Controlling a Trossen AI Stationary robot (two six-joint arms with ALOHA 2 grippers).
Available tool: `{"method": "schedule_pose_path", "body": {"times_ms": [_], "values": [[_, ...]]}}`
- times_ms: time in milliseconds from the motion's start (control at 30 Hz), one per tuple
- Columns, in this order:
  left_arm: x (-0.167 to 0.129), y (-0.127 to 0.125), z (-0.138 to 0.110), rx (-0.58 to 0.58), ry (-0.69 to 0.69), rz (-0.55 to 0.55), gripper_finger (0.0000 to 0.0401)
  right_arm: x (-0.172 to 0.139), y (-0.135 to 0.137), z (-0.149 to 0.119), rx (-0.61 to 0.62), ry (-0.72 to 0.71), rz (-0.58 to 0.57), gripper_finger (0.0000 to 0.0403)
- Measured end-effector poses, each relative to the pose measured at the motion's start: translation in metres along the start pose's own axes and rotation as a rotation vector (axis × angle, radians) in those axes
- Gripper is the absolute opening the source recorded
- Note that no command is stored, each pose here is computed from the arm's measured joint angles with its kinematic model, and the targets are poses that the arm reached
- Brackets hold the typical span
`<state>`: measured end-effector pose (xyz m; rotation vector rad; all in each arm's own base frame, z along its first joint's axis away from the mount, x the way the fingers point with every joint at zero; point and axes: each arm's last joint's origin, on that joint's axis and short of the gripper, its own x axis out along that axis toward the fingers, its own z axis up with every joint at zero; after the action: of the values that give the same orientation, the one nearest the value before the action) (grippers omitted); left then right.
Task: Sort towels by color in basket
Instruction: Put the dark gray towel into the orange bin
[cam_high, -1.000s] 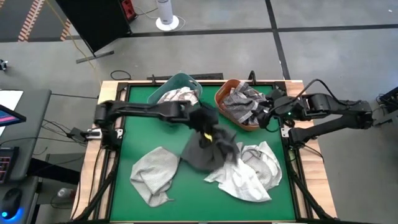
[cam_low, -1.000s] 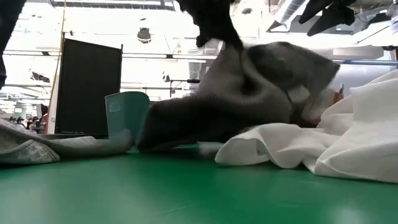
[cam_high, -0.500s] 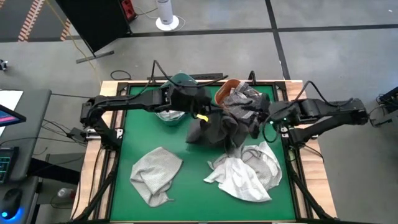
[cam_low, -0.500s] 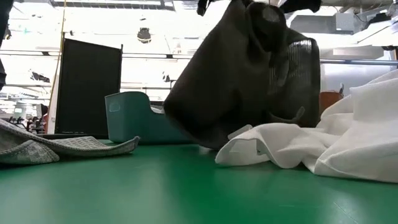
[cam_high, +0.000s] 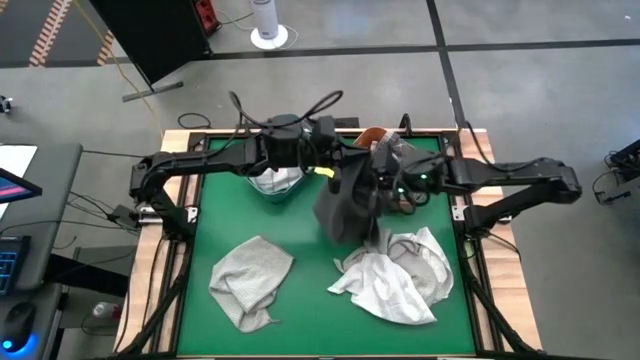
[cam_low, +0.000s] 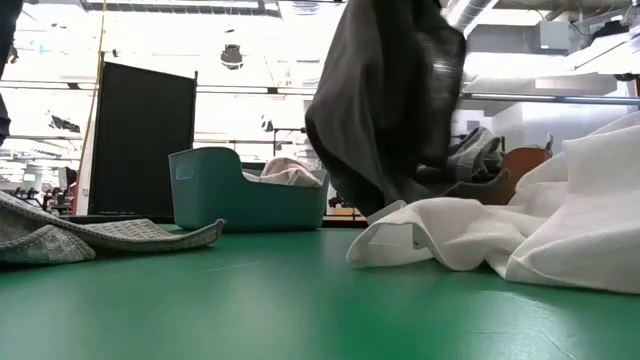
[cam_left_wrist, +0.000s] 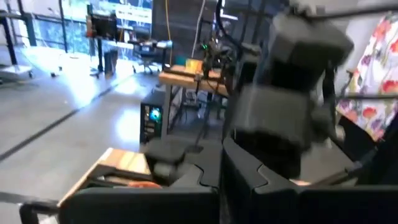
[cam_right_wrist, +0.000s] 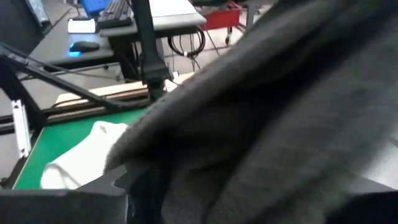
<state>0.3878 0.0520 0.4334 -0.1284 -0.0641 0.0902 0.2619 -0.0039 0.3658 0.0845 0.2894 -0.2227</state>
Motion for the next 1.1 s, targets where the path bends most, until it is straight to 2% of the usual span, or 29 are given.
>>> {"method": "schedule_pose_path", "body": {"times_ms": [167,267,367,433,500,533,567,700,867,1000,1100], "values": [[-0.001,0.004,0.008,0.003,-0.078,-0.002,0.0,0.024,0.003,-0.001,-0.011,-0.049,0.005,0.029],[-0.002,0.005,0.012,0.001,-0.098,0.0,0.0,0.029,0.004,0.002,-0.003,-0.089,0.011,0.0263],[-0.008,0.007,0.018,-0.013,-0.105,0.006,0.0,0.028,0.001,0.005,0.001,-0.113,0.004,0.0198],[-0.012,0.01,0.022,-0.027,-0.117,0.023,0.0,0.027,-0.001,0.005,0.003,-0.112,-0.006,0.0134],[-0.015,0.013,0.025,-0.087,-0.134,0.09,0.0003,0.027,-0.004,0.007,-0.014,-0.119,-0.017,0.0062],[-0.017,0.016,0.027,-0.13,-0.143,0.139,0.0009,0.026,-0.005,0.007,-0.027,-0.119,-0.022,0.0035],[-0.018,0.019,0.028,-0.168,-0.153,0.185,0.0018,0.026,-0.007,0.007,-0.036,-0.118,-0.027,0.0025],[-0.033,0.028,0.04,-0.188,-0.181,0.262,0.0076,0.02,-0.013,0.01,-0.035,-0.107,-0.044,0.003],[-0.05,0.03,0.055,-0.155,-0.205,0.278,0.0168,-0.01,-0.026,0.03,-0.128,-0.148,-0.096,0.0026],[-0.063,0.031,0.066,-0.114,-0.212,0.288,0.0225,-0.039,-0.047,0.053,-0.154,-0.234,-0.246,0.0026],[-0.07,0.033,0.068,-0.125,-0.198,0.297,0.0242,-0.069,-0.064,0.078,-0.141,-0.387,-0.368,0.0026]]}}
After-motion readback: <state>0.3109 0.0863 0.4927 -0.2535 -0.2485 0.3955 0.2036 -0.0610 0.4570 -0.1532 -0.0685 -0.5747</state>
